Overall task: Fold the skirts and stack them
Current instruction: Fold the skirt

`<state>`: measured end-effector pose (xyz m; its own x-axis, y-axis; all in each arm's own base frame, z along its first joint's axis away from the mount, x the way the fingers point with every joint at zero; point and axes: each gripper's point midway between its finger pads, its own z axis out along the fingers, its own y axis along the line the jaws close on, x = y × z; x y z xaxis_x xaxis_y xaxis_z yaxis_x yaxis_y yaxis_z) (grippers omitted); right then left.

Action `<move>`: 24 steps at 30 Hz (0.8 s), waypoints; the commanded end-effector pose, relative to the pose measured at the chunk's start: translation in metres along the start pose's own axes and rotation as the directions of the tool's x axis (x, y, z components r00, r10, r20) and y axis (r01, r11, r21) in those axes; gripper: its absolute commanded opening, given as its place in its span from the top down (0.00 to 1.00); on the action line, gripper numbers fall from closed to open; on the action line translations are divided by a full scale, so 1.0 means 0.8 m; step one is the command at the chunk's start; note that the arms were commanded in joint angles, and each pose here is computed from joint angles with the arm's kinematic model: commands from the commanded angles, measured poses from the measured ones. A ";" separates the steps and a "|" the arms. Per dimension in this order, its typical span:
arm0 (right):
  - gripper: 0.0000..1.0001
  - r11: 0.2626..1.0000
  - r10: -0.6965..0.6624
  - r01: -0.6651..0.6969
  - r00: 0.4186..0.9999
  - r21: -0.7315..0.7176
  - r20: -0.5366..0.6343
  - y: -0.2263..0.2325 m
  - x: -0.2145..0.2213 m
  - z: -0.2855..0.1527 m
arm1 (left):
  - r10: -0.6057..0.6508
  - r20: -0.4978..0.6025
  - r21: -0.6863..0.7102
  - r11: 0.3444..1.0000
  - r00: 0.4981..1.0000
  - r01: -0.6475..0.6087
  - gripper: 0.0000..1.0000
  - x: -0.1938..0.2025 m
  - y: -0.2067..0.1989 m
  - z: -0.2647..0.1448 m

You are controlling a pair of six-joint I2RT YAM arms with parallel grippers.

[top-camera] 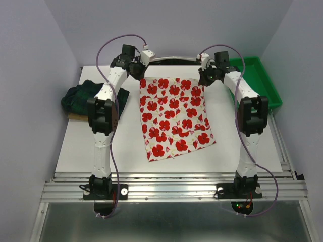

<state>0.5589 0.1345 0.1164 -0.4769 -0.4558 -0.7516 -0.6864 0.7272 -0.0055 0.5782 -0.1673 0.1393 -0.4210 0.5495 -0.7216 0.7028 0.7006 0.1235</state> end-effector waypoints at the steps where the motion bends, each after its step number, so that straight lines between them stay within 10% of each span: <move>1: 0.99 0.988 -0.136 0.124 0.982 0.095 0.134 -0.004 -0.075 -0.080 | 0.071 0.151 -0.069 0.996 0.986 -0.061 1.00 -0.070 0.005 -0.114; 14: 0.99 0.939 -0.339 0.344 0.932 -0.017 0.126 0.076 -0.014 -0.140 | 0.126 0.073 0.102 0.986 0.989 -0.133 1.00 0.034 -0.119 -0.205; 22: 0.99 0.852 -0.507 0.515 0.857 -0.097 0.093 0.143 0.121 -0.144 | 0.196 0.025 0.325 0.926 0.980 -0.194 1.00 0.144 -0.259 -0.211; 24: 0.78 0.844 -0.525 0.531 0.846 -0.074 0.088 0.147 0.138 -0.145 | 0.260 0.016 0.410 0.879 0.966 -0.243 1.00 0.164 -0.311 -0.203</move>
<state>0.3568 0.1236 0.1081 -0.1552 -0.6663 -0.7293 -0.9062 0.3900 -0.1635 0.3074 -0.1714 0.1592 -0.2880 0.6368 -0.7152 0.8960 0.4428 0.0334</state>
